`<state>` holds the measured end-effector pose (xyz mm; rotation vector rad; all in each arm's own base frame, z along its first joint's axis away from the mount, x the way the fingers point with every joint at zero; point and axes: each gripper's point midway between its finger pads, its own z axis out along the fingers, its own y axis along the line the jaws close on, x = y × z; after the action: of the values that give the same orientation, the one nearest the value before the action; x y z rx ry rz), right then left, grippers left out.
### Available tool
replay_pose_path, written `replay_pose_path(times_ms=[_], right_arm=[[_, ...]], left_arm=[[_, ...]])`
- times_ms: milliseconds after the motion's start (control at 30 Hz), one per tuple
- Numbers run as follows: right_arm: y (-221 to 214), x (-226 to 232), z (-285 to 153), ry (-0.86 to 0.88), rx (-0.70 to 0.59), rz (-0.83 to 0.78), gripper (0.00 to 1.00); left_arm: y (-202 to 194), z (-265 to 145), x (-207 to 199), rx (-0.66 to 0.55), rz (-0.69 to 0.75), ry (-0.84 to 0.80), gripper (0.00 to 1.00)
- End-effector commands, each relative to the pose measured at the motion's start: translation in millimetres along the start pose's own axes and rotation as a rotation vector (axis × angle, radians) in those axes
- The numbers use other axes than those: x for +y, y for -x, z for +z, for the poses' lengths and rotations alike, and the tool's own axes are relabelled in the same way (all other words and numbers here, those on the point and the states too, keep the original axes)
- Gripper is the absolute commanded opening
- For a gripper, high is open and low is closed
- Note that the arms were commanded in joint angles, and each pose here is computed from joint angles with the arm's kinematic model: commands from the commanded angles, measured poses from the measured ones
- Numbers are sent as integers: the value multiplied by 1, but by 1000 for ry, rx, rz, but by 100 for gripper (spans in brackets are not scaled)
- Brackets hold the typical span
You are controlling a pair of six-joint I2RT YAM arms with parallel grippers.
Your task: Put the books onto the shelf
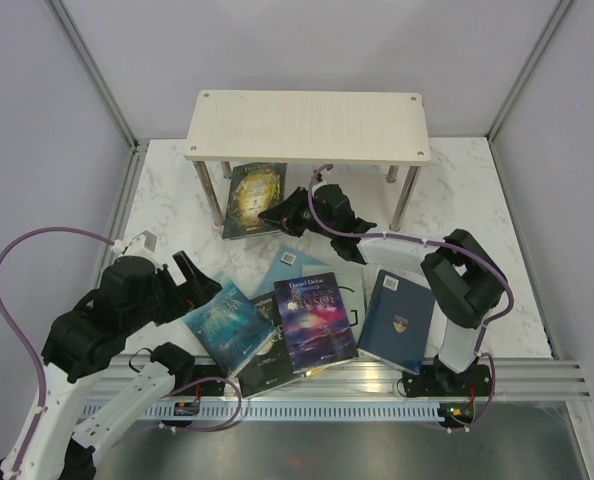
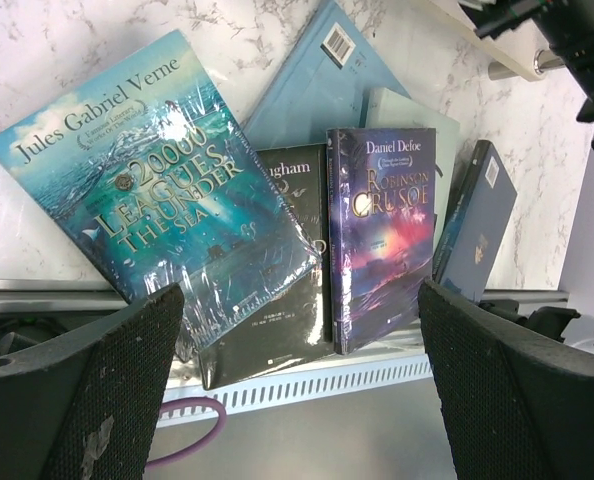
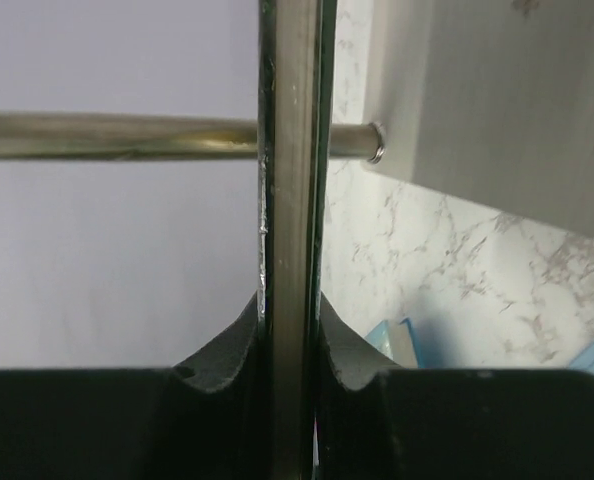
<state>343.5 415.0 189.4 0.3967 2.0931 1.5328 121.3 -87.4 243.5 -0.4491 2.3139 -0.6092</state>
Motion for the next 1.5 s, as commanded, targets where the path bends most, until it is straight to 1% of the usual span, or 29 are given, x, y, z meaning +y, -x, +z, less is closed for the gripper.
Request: replay_pose_path(times_ms=[0, 33, 100, 133, 200, 233, 300, 333, 400, 467, 567, 667, 800, 1167, 1333, 1467], right_arm=[[34, 39, 16, 95, -109, -70, 0], [37, 25, 23, 58, -112, -65, 0], [47, 20, 30, 33, -139, -73, 0], [50, 7, 35, 2, -143, -68, 0], [55, 7, 42, 6, -142, -70, 0], [56, -7, 49, -18, -135, -67, 0], [58, -7, 56, -21, -127, -80, 0], [57, -21, 63, -47, -115, -76, 0], [56, -19, 74, -39, -83, -78, 0], [50, -30, 82, -54, -55, -74, 0], [46, -34, 88, -53, -30, -53, 1], [37, -34, 88, -39, 5, -42, 1], [30, -39, 78, -59, 19, -45, 0], [23, -49, 58, -98, 53, -47, 0], [21, -65, 59, -133, 66, -52, 0], [24, -70, 67, -140, 66, -35, 4]], left_arm=[[2, -8, 3, -9, 9, 11, 100], [2, -7, 3, -5, 10, 11, 100], [0, -6, 2, 8, 16, 12, 100], [0, -5, 1, 12, 23, 12, 100], [0, -5, 0, 18, 33, 11, 100], [0, -4, 0, 20, 39, 13, 100], [1, -3, -1, 20, 48, 13, 100], [2, -2, -1, 23, 56, 17, 100], [3, 1, -2, 31, 72, 22, 100], [5, 2, -4, 35, 89, 24, 100], [8, 3, -6, 31, 106, 26, 100], [11, 7, -8, 28, 118, 25, 100], [12, 12, -10, 31, 123, 26, 100], [8, 28, -20, 49, 83, -15, 100], [5, 33, -20, 55, 63, -19, 100], [3, 35, -22, 62, 46, -25, 100]])
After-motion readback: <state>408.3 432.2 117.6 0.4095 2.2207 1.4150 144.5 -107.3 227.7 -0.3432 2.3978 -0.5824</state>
